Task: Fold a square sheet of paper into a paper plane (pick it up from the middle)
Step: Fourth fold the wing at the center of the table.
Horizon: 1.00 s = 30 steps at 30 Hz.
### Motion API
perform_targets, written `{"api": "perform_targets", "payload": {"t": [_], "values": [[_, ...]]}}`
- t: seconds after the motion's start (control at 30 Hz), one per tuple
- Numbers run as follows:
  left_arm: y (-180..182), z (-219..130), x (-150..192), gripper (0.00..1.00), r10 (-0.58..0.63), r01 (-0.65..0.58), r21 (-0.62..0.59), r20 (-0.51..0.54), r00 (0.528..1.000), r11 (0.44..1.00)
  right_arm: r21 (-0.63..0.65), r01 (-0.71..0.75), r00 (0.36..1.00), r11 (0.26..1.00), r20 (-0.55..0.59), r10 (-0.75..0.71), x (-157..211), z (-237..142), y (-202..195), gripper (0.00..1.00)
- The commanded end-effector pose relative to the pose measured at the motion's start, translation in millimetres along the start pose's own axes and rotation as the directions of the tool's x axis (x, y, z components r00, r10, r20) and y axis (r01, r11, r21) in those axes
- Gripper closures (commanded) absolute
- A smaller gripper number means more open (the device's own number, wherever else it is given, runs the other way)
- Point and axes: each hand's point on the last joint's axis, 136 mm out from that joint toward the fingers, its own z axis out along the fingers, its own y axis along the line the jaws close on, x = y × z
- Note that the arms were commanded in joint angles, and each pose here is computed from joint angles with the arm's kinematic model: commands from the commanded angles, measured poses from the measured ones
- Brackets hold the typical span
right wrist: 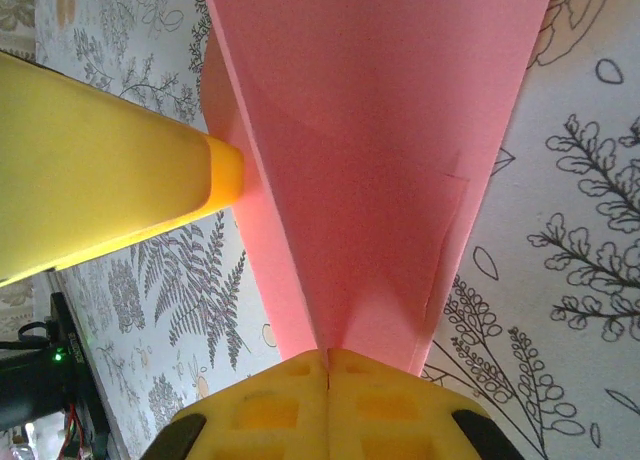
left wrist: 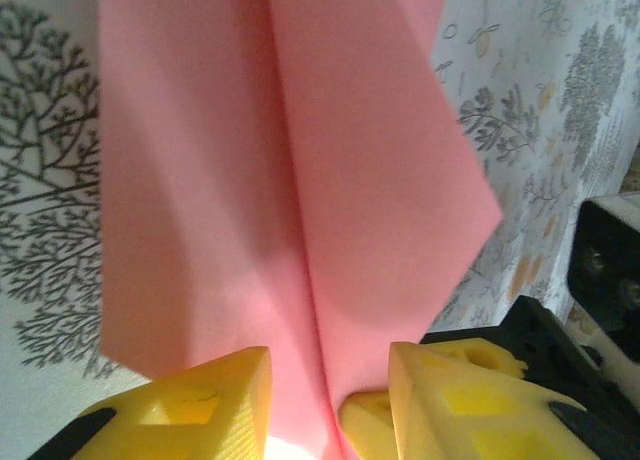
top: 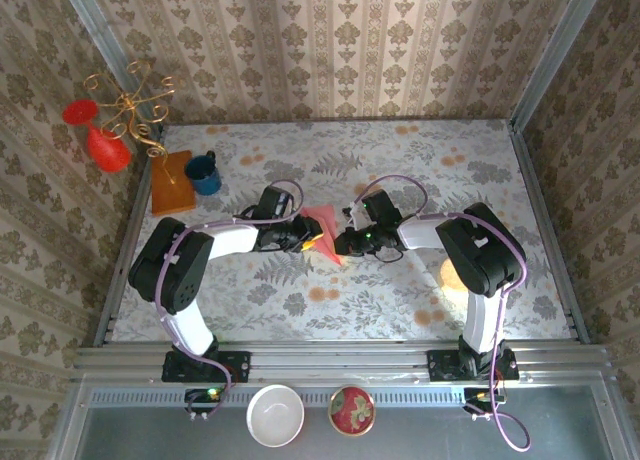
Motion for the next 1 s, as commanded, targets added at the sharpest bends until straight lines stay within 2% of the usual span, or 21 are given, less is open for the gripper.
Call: {"api": "perform_targets", "payload": {"t": [0.0, 0.23, 0.5, 0.7, 0.97], "values": [[-13, -4, -6, 0.65, 0.034, -0.034, 0.011, 0.020, 0.999, 0.999, -0.012, -0.020, 1.000, 1.000, -0.021, 0.019, 7, 4, -5, 0.91], [1, 8, -10, 0.69, 0.013, -0.013, -0.013, 0.000, 1.000, 1.000, 0.005, -0.011, 1.000, 1.000, -0.027, 0.011, 9, 3, -8, 0.91], [14, 18, -6, 0.65, -0.015, 0.014, -0.043, -0.025, 1.000, 0.999, 0.024, -0.006, 1.000, 1.000, -0.026, 0.007, 8, 3, -11, 0.88], [36, 18, 5, 0.60, -0.040, 0.032, -0.146, -0.053, 0.998, 0.989, 0.054, -0.015, 1.000, 0.998, -0.012, 0.016, 5, -1, -12, 0.79], [67, 15, 18, 0.55, -0.075, 0.044, -0.312, -0.088, 0.993, 0.949, 0.068, -0.027, 1.000, 0.997, 0.008, 0.026, 0, -2, -13, 0.78]]}}
